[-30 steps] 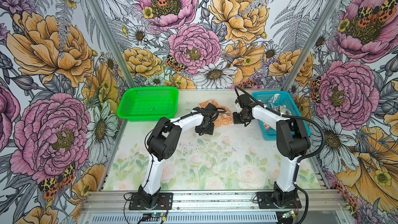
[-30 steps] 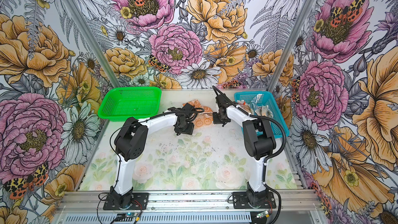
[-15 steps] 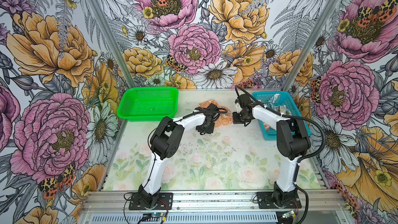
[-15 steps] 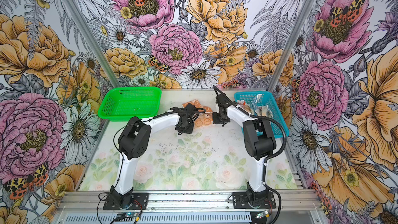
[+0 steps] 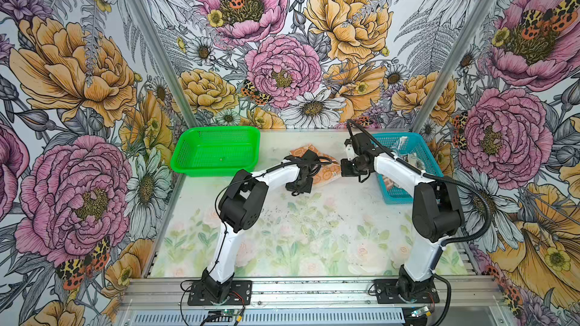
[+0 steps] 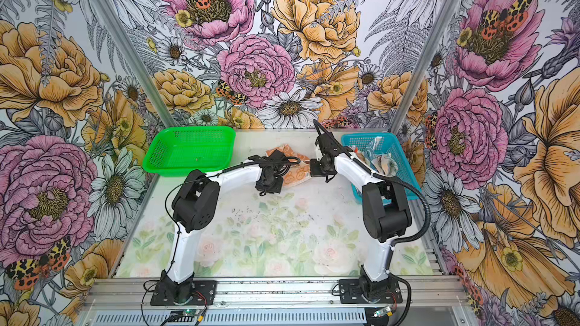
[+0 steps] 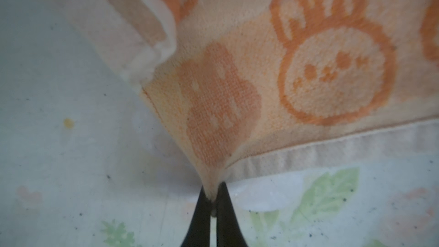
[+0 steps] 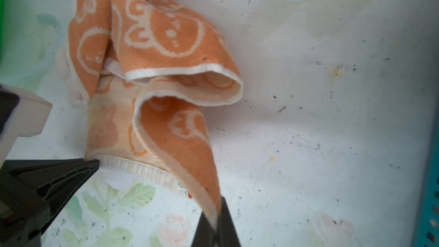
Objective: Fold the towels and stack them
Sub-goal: 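Lift the towel by two corners with both grippers, spreading it open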
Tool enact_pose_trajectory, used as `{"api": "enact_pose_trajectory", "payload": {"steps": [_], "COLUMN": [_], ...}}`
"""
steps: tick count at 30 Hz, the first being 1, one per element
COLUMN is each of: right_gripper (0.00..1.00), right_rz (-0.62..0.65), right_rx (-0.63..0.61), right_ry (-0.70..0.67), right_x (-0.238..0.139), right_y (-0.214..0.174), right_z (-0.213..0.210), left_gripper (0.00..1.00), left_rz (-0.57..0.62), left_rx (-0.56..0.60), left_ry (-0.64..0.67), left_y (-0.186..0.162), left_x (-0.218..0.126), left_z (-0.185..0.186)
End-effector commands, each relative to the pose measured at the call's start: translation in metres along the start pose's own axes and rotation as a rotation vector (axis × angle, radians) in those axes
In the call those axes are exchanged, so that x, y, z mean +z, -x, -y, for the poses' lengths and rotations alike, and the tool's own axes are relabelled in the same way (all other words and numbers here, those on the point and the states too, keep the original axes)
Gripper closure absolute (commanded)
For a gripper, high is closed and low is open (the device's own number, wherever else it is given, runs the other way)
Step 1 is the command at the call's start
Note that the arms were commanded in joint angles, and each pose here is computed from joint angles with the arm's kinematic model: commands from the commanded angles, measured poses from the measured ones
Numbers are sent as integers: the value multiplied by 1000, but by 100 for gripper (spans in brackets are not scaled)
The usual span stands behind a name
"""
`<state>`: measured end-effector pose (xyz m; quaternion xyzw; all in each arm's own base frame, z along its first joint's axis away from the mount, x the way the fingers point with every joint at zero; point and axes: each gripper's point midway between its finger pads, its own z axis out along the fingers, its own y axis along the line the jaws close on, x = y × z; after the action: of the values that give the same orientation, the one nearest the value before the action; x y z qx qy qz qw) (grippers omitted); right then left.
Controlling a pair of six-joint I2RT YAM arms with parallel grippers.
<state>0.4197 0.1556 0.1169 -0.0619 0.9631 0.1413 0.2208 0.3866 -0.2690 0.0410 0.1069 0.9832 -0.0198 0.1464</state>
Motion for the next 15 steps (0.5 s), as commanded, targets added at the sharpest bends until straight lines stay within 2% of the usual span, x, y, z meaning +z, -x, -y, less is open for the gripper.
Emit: {"api": "enact_pose_trajectory", "payload": {"steps": [1,8,15], "right_gripper": [100,100,100], "right_rz": [124,334,582], "right_rx": [-1,-3,-50], "right_ry": [74,224,403], "right_x": [-51,-151,-282], "right_y": [21,48,61], "right_z": [-23,-64,-106], "left_gripper": [100,100,100], "left_rz": [219,573,814], "left_rx": [-48,-130,-168], "left_ry": [-52,-131,-149], "left_y": [51,97,87], "left_x": [-92,-264,-395], "left_z": [-17,-49,-76]}}
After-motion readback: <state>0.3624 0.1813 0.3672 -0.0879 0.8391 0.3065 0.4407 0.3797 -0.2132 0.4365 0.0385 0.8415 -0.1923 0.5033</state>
